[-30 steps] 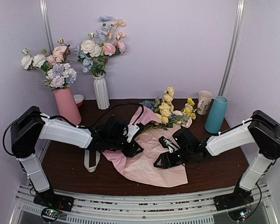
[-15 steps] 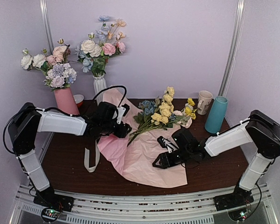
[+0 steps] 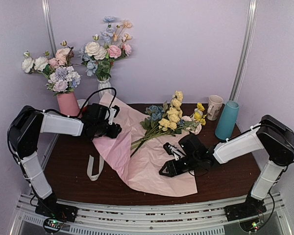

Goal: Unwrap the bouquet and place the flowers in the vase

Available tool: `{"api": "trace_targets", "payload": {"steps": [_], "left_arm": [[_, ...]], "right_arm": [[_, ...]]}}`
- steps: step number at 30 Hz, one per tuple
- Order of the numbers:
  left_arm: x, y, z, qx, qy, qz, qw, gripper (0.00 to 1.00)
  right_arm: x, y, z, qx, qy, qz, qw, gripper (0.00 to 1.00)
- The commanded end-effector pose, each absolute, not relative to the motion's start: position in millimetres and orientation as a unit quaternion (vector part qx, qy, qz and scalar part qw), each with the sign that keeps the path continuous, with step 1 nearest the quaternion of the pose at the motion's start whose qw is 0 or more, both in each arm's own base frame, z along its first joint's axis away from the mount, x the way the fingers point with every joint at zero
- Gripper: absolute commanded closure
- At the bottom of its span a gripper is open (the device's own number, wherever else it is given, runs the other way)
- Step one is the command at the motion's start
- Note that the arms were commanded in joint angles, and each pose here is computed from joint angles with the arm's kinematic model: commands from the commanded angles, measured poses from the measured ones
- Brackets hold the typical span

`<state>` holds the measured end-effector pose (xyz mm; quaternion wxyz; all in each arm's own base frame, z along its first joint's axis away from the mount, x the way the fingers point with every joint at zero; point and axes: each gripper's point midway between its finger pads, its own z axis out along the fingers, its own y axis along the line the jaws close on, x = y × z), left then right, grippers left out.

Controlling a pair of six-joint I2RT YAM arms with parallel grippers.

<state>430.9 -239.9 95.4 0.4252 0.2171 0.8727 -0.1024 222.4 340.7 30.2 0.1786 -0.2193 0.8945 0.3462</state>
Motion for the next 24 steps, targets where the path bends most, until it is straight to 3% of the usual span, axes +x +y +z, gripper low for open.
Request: {"api": "trace_targets", "payload": {"steps": [1, 12, 24], "left_arm": [[443, -228, 85, 0.214, 0.874, -0.101, 0.424, 0.48], [432, -218, 95, 0.197, 0.873, -0.116, 0.430, 0.49], [409, -210, 106, 0.187, 0.869, -0.132, 0.438, 0.50]], "right_arm": [[208, 331, 14, -0.226, 0.915, 0.301, 0.143, 0.47], [247, 377, 74, -0.223, 0.891, 0.337, 0.208, 0.47], [280, 459, 72, -0.243, 0.874, 0.361, 0.217, 0.49]]}}
